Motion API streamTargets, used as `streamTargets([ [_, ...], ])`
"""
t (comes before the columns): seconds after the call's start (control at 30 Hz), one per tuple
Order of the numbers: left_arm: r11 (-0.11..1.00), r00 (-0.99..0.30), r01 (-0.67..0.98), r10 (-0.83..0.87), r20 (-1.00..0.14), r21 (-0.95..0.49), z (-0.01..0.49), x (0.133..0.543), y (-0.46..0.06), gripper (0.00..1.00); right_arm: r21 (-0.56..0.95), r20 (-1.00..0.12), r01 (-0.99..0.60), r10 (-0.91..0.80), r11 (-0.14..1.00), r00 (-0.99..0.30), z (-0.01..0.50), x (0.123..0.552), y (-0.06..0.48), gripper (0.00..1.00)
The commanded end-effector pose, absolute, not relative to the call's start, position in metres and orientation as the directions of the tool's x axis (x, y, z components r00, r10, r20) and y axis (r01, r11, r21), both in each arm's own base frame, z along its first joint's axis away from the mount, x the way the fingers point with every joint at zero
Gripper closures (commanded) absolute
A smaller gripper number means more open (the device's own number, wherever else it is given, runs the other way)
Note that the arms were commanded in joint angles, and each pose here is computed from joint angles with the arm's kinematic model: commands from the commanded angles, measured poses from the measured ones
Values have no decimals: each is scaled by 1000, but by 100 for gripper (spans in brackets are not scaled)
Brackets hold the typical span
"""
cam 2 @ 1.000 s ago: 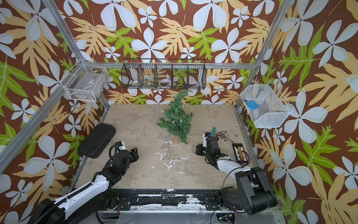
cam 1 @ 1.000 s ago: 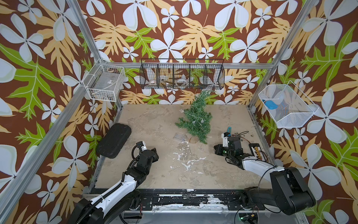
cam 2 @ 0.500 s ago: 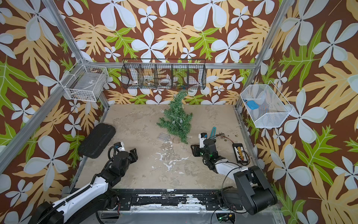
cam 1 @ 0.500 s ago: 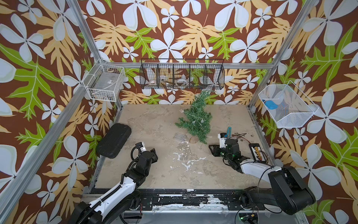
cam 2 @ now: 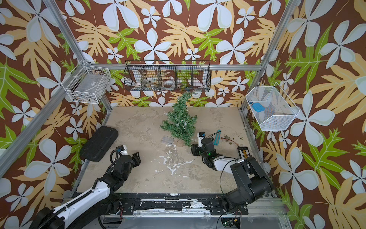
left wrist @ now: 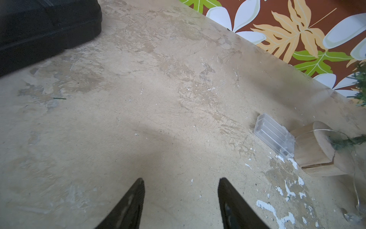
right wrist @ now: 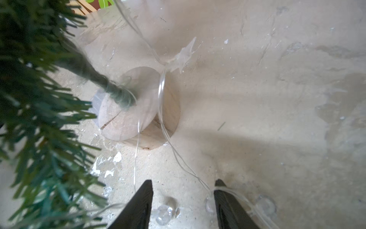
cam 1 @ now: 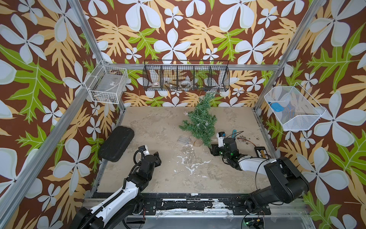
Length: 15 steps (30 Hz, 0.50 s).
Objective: Remove string lights from the small christmas tree
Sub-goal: Pick up the light string from the Christmas tree.
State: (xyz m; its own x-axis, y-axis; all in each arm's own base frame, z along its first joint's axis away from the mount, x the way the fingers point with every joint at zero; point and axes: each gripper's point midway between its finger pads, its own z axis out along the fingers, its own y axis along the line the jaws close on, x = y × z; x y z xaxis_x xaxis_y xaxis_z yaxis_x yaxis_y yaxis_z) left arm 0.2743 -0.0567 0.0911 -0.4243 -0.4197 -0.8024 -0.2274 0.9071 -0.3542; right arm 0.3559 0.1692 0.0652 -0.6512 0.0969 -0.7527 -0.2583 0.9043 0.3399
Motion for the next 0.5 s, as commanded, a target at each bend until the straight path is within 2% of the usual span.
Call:
streamTargets([
  [0.0, 904, -403, -235, -425, -810, -358, 95, 276, -54, 38, 312, -778, -241, 101, 919, -620, 69, 366, 166, 47],
  [0.37, 904, -397, -234, -425, -814, -358, 95, 275, -53, 38, 307, -772, -237, 96, 921, -629, 44, 385, 173, 48],
  [0.47, 904, -395, -237, -424, -815, -355, 96, 275, -53, 38, 310, -773, -210, 118, 927, -623, 42, 392, 172, 52],
])
